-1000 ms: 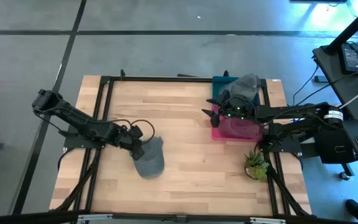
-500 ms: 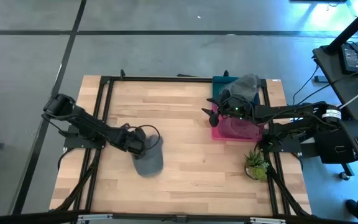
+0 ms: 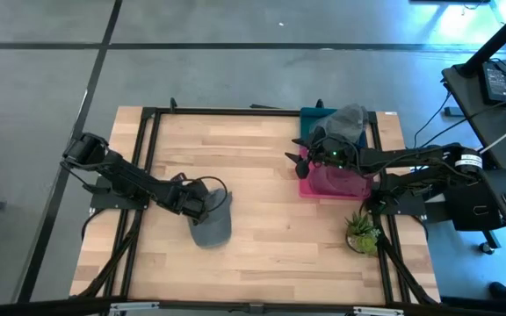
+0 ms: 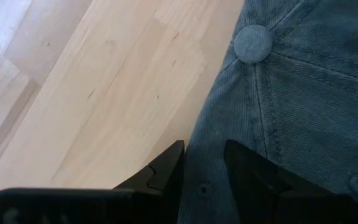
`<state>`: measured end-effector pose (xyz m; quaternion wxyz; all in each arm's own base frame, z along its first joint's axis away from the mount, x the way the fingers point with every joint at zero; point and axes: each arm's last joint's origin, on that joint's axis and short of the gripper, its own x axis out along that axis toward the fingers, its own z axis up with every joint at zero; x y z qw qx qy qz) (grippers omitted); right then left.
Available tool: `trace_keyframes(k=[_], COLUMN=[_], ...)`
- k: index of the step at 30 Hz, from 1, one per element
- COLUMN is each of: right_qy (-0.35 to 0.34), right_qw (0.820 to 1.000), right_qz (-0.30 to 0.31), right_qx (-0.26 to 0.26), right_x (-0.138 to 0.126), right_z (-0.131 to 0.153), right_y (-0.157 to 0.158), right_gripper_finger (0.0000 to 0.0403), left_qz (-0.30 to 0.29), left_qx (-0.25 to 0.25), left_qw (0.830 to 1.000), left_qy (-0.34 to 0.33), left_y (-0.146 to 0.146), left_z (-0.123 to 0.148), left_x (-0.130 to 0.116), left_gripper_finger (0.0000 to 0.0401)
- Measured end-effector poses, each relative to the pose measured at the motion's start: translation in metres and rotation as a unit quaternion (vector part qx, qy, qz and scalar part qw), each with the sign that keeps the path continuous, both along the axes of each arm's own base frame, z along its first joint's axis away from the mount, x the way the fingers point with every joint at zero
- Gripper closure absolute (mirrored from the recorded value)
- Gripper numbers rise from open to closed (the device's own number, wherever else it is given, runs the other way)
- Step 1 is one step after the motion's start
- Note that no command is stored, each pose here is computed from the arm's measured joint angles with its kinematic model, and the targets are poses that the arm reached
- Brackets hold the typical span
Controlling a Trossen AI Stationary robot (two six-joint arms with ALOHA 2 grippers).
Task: Pick & Place hat
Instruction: Put the gray cap into the blue bin
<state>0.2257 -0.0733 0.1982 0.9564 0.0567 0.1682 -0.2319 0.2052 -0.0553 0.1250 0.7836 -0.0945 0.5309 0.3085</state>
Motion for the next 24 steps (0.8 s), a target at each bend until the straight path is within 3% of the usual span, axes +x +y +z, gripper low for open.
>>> trace_keyframes(k=[13, 21, 24], right_qy=[0.001, 0.004, 0.007], right_qw=[1.0, 1.0, 1.0], right_qz=[0.0, 0.001, 0.001], right_qx=[0.001, -0.001, 0.0], right_x=[0.0, 0.0, 0.0], right_z=[0.0, -0.001, -0.001], right_y=[0.0, 0.0, 0.0], right_gripper_finger=[0.0122, 0.0122, 0.0122], left_qz=[-0.017, -0.018, -0.068], left_qx=[0.022, 0.046, 0.061], left_qw=[1.0, 0.999, 0.996], left_qy=[0.004, -0.009, 0.008], left_y=[0.002, 0.03, 0.042], left_z=[0.0, 0.0, -0.004], left_x=[0.001, 0.016, 0.024], left_gripper_finger=[0.0285, 0.0285, 0.0285])
